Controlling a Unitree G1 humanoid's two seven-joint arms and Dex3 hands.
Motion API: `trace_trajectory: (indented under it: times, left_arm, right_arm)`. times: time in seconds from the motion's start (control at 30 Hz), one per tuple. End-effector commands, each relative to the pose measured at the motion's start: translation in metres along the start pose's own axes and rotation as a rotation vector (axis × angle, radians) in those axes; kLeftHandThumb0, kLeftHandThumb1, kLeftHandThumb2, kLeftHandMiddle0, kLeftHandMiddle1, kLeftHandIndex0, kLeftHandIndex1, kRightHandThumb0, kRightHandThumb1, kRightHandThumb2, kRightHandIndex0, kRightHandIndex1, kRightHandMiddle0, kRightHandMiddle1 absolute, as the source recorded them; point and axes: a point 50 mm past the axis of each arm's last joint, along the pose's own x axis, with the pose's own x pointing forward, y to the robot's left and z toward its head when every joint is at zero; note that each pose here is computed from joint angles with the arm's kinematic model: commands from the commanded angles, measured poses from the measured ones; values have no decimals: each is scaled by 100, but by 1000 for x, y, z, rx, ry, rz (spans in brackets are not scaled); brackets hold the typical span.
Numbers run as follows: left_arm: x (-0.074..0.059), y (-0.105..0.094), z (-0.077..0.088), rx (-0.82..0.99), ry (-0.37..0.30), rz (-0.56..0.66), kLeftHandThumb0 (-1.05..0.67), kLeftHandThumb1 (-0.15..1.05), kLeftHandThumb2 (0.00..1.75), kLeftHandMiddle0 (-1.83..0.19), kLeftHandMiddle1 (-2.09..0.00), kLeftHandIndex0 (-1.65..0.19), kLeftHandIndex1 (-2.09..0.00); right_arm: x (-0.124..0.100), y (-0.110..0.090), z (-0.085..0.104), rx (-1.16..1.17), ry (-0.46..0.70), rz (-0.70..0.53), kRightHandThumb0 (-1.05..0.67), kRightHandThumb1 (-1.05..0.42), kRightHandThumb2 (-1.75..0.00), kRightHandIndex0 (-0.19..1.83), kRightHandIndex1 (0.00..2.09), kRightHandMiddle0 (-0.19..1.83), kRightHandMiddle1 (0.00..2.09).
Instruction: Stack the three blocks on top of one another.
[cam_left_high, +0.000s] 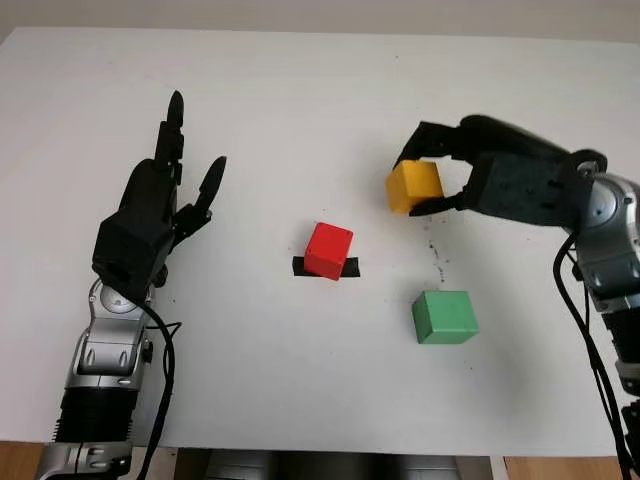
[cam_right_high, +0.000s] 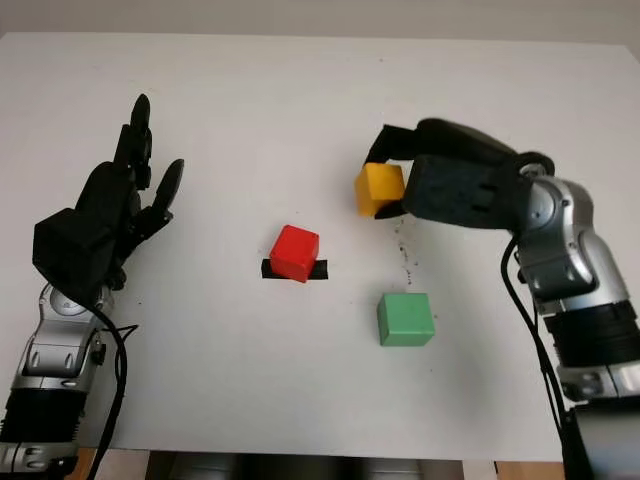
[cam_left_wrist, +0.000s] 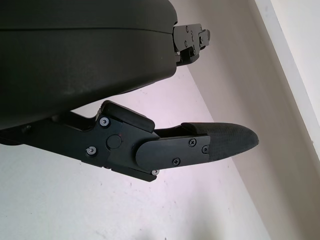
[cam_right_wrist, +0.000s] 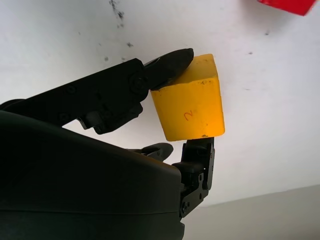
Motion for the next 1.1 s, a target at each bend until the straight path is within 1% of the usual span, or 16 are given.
trace_trajectory:
  times: [0.0, 0.13, 0.27, 0.4, 0.5, 0.7, 0.8, 0.9, 1.07]
  left_arm:
    - [-2, -1, 1, -16, -3, 2, -79, 105, 54, 17, -5, 16, -5]
    - [-2, -3, 0, -24, -1, -1, -81, 105, 56, 18, -5, 17, -5]
    - [-2, -5, 1, -26, -3, 4, -81, 105, 56, 18, -5, 17, -5]
    - [-2, -7, 2, -21, 3, 19, -82, 105, 57, 17, -6, 16, -5]
    - [-2, -7, 3, -23, 11, 30, -83, 105, 57, 17, -6, 16, -6]
    - [-2, -8, 3, -28, 26, 52, -83, 105, 59, 17, -6, 16, -6]
    - [-2, -8, 5, -22, 31, 56, -86, 105, 60, 18, -5, 16, -5]
    - [-1, -8, 6, -22, 26, 58, -84, 105, 61, 18, -5, 17, -5]
    - [-2, -8, 5, -30, 28, 62, -85, 105, 62, 19, -5, 17, -5]
  right_arm:
    - [2, -13, 12, -5, -61, -8, -34, -93, -5, 42, 7, 41, 135]
    - [9, -13, 25, -5, -147, 57, -34, -92, -5, 42, 7, 41, 143]
    - [13, -13, 36, -36, -210, 130, -37, -91, -5, 41, 6, 41, 144]
    - [17, -12, 47, -64, -301, 188, -38, -92, -6, 39, 5, 40, 147]
    - [22, -12, 54, -81, -376, 206, -41, -92, -6, 40, 5, 42, 149]
    - [34, -8, 66, -98, -463, 223, -43, -94, -6, 38, 4, 43, 151]
    - [38, -3, 70, -121, -495, 225, -44, -94, -6, 38, 4, 43, 151]
    - [40, 0, 74, -131, -519, 231, -44, -94, -6, 37, 4, 43, 149]
    - [45, 5, 76, -141, -548, 229, -45, -94, -5, 36, 4, 43, 149]
